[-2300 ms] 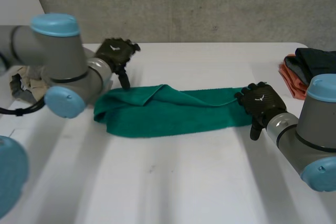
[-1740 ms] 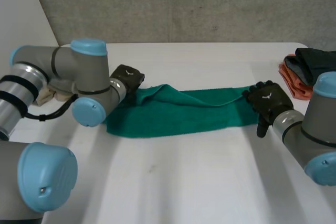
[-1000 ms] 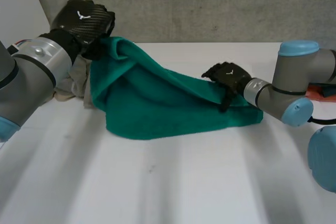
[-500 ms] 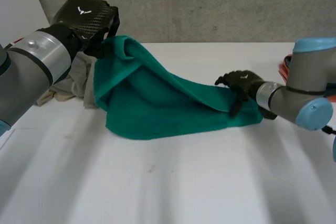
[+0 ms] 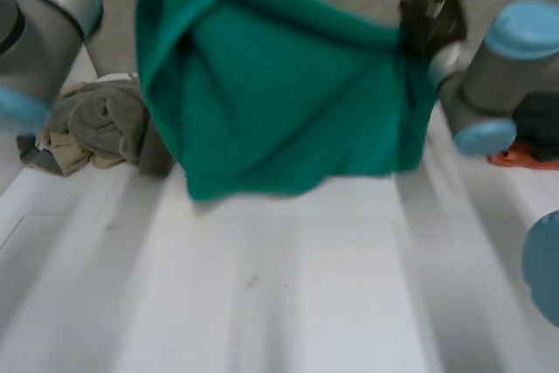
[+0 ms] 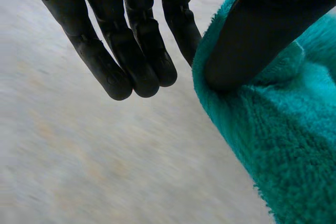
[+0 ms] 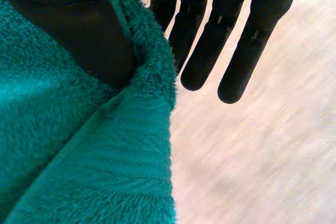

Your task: Fold the laundry.

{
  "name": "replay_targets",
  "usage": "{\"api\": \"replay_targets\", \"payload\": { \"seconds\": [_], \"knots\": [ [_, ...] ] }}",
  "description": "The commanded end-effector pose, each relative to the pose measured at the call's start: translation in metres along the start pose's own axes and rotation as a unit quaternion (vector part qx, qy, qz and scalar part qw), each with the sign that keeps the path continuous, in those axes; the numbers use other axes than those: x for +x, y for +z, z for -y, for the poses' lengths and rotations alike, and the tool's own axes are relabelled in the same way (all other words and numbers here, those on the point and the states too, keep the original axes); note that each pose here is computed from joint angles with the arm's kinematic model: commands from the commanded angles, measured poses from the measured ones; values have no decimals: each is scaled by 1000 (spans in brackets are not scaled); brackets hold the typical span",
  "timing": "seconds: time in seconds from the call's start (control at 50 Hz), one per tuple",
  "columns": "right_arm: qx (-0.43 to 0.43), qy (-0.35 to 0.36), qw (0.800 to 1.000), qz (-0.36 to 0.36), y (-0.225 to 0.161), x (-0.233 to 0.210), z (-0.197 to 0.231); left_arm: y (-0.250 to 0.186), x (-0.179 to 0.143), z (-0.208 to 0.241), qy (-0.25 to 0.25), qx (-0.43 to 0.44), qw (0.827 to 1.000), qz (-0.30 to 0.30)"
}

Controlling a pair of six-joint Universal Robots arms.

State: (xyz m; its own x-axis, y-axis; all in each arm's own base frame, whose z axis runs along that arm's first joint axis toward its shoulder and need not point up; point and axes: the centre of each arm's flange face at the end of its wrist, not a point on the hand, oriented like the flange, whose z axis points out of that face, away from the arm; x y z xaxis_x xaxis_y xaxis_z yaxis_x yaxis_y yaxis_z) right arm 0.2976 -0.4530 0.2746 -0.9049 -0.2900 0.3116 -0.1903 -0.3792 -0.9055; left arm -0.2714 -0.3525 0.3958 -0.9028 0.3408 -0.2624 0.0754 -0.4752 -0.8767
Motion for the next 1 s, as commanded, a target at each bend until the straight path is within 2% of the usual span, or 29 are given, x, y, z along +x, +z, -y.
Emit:
{"api": "replay_targets", "payload": {
  "seconds": [0.02, 0.08, 0.16, 0.24, 0.32, 0.4, 0.48, 0.56, 0.64, 0.78, 0.86, 1.0],
  "knots": [
    [176, -25, 983, -49, 9, 44, 109, 51, -43, 15, -18, 119, 989, 82],
    [180, -28, 983, -37, 4, 45, 119, 56, -44, 8, -29, 120, 989, 81],
    [145, -26, 989, -10, -8, 40, 116, 53, -41, 0, -43, 94, 992, 69],
    [77, -16, 997, 27, -25, 28, 94, 41, -33, -26, -50, 31, 997, 52],
    [-4, -5, 998, 63, -48, 12, 61, 16, -28, -75, -60, -62, 996, 40],
    [-88, 4, 992, 94, -74, -2, 22, -18, -21, -125, -58, -156, 986, 24],
    [-169, 14, 977, 128, -103, -20, -18, -63, -9, -176, -36, -256, 966, -20],
    [-227, 15, 961, 159, -127, -37, -51, -91, -1, -200, -6, -308, 950, -57],
    [-259, 3, 948, 185, -143, -53, -68, -105, 3, -209, 29, -342, 936, -84],
    [-277, 2, 940, 199, -154, -62, -69, -113, 6, -211, 86, -378, 916, -103],
    [-281, 2, 939, 197, -156, -63, -68, -115, 11, -207, 92, -391, 910, -99],
    [-282, 2, 939, 196, -157, -61, -67, -122, 31, -197, 81, -391, 910, -108]
  ]
}}
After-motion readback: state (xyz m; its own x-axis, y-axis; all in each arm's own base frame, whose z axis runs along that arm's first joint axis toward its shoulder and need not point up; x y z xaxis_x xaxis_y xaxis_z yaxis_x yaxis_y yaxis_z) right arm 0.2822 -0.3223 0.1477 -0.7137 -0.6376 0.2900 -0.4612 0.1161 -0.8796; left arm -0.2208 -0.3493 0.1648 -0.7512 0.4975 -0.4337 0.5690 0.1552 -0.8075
